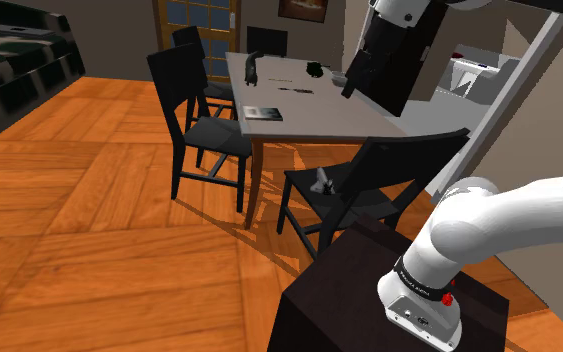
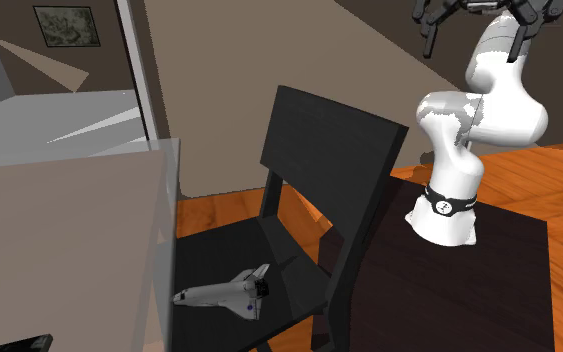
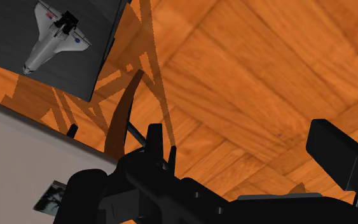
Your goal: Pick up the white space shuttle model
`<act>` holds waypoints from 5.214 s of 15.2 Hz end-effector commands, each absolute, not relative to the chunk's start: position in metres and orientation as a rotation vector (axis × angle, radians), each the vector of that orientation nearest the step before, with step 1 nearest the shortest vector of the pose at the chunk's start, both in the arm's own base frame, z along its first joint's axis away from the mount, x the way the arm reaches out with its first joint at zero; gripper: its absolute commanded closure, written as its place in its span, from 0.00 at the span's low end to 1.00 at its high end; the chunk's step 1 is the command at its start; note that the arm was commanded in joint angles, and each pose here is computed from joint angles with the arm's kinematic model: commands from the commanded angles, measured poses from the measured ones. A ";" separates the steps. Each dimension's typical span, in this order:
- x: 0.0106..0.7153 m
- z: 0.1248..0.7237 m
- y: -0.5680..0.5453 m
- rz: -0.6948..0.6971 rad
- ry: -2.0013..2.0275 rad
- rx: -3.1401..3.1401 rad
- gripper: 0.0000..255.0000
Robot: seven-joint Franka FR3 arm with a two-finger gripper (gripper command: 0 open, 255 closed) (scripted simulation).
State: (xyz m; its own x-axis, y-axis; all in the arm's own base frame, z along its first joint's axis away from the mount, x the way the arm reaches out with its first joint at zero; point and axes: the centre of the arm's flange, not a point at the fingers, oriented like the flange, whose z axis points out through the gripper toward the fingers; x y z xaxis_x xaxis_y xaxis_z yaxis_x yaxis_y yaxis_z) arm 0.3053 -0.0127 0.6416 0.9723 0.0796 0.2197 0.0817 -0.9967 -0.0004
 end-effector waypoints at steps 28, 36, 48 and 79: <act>0.476 0.378 -0.175 -0.163 0.626 -3.137 0.00; 0.504 0.297 -0.237 -0.105 0.851 -3.108 0.00; 0.523 0.176 -0.337 -0.015 1.185 -3.031 0.00; 0.523 0.187 -0.343 -0.010 1.203 -3.025 1.00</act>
